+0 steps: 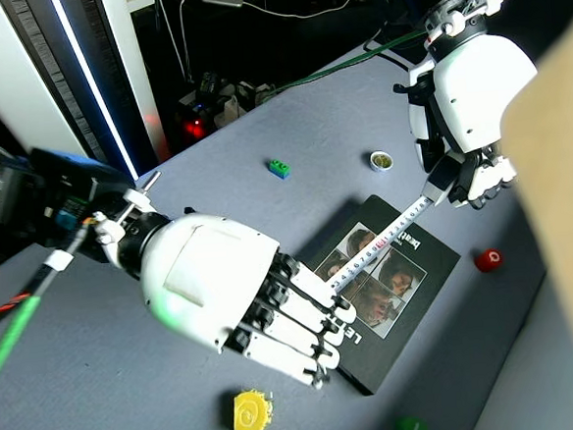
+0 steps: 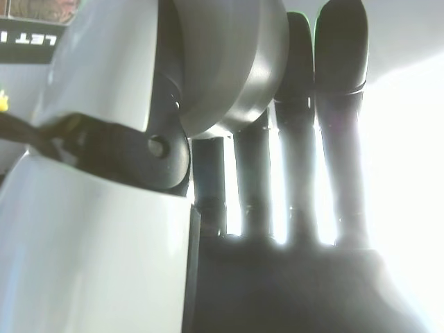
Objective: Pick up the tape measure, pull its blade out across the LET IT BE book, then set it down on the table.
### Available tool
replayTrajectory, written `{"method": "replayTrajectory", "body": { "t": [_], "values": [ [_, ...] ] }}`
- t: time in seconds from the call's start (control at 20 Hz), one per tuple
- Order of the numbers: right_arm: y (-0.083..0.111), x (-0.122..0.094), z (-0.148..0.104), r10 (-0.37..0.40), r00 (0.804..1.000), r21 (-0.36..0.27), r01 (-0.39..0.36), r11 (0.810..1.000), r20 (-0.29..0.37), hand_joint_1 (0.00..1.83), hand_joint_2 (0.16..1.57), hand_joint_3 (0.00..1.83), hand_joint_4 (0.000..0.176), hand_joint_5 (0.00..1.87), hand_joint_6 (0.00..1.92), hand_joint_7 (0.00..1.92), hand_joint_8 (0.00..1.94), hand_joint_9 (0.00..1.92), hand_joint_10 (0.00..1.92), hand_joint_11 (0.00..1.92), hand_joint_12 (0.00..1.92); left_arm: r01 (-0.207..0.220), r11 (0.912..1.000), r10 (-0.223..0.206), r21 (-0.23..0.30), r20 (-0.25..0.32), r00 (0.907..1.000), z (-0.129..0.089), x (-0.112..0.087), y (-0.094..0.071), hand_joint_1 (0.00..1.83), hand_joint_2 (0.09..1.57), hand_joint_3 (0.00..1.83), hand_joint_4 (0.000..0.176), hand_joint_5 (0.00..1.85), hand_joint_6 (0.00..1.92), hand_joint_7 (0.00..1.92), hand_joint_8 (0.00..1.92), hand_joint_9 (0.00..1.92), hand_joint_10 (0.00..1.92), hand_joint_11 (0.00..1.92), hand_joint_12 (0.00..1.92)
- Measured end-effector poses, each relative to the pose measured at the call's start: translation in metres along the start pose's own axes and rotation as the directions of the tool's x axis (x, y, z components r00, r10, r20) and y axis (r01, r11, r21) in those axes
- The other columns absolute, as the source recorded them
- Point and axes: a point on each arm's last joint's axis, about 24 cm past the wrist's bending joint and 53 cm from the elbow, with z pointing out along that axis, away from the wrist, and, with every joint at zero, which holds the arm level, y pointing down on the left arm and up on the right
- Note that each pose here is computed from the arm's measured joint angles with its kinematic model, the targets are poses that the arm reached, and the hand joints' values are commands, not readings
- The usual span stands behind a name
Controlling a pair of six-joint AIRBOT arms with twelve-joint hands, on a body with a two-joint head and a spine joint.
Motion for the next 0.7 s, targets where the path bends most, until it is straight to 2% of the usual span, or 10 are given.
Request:
{"method": "replayTrajectory", "body": {
  "t": [0.1,0.35,0.5,0.7],
  "values": [
    [0.005,-0.004,0.007,0.011,1.0,0.007,-0.011,1.0,-0.014,0.99,1.07,0.0,0.0,0.78,0.02,0.87,0.03,0.76,0.1,0.27,1.19,0.0,1.0,0.0,0.003,0.0,1.0,0.0,0.0,-0.001,1.38,1.08,0.0,0.0,1.07,0.6,1.08,0.9,0.91,1.23,0.89,1.01],
    [-0.012,0.008,0.014,0.065,0.991,0.142,-0.047,0.989,-0.121,1.0,1.07,0.0,0.0,0.79,0.03,0.86,0.02,0.75,0.09,0.25,1.19,0.0,1.0,0.0,0.001,0.0,1.0,0.0,0.0,-0.001,1.39,1.08,0.0,0.0,1.07,0.61,1.08,0.91,0.9,1.24,0.9,1.02],
    [-0.005,0.006,0.022,0.114,0.983,0.205,-0.083,0.975,-0.145,1.0,1.07,0.0,0.0,0.8,0.02,0.87,0.02,0.76,0.09,0.26,1.19,-0.001,1.0,0.001,0.002,0.0,1.0,0.0,0.0,-0.001,1.38,1.08,0.0,0.0,1.07,0.6,1.08,0.91,0.9,1.25,0.9,1.03],
    [0.011,0.003,0.029,0.091,0.981,0.182,-0.059,0.982,-0.174,1.0,1.07,0.0,0.0,0.8,0.02,0.87,0.02,0.76,0.09,0.26,1.2,-0.002,1.0,0.002,0.003,0.0,1.0,-0.001,0.0,-0.002,1.38,1.08,0.0,0.0,1.07,0.6,1.08,0.91,0.9,1.25,0.89,1.03]
  ]
}}
